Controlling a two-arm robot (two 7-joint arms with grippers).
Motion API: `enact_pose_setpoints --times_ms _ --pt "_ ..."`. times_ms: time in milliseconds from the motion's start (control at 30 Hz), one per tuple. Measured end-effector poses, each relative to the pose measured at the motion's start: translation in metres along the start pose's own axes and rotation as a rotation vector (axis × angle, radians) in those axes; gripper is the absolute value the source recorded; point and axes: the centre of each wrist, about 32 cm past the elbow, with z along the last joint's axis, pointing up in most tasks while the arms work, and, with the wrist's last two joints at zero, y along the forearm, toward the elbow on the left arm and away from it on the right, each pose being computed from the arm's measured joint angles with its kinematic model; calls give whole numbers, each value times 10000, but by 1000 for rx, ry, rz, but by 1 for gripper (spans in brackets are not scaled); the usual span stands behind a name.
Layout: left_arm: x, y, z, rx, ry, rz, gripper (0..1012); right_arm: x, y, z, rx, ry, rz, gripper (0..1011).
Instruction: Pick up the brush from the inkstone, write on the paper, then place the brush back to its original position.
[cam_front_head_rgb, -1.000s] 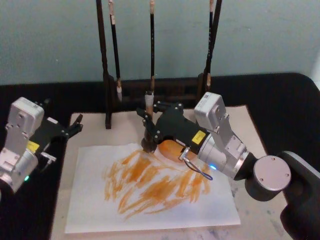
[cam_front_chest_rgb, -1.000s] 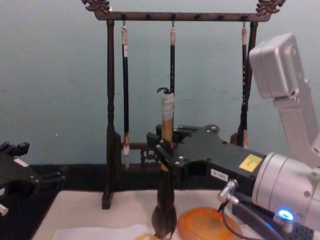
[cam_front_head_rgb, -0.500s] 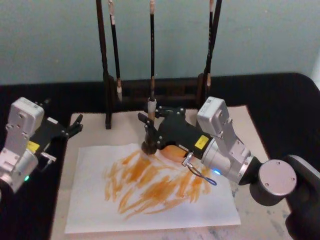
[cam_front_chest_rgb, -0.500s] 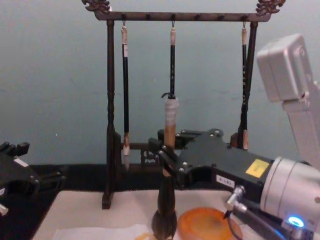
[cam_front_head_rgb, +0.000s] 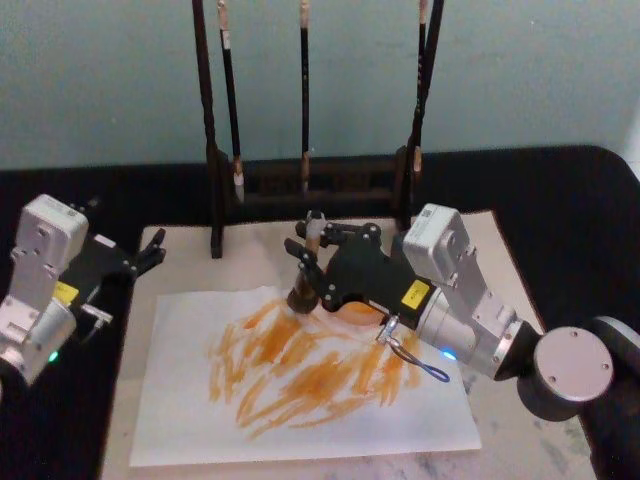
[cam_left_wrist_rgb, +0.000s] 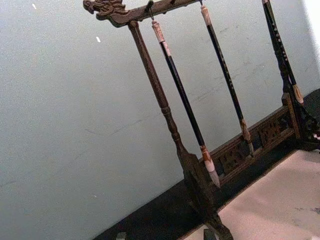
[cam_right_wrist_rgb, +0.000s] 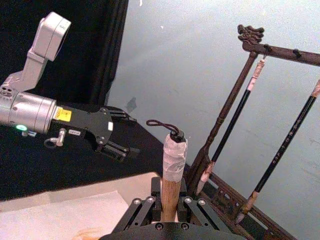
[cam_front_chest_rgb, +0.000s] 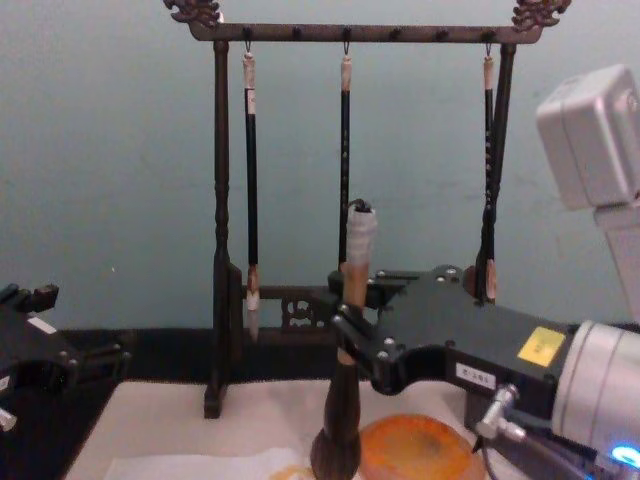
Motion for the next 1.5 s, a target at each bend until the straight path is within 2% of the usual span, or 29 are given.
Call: enact_pose_setpoints --times_ms 933,1500 --pt "0 0 0 0 0 0 1001 -52 -336 114 -5 29 -5 169" --pt "0 0 0 0 0 0 1001 -82 -512 182 -14 18 -7 169"
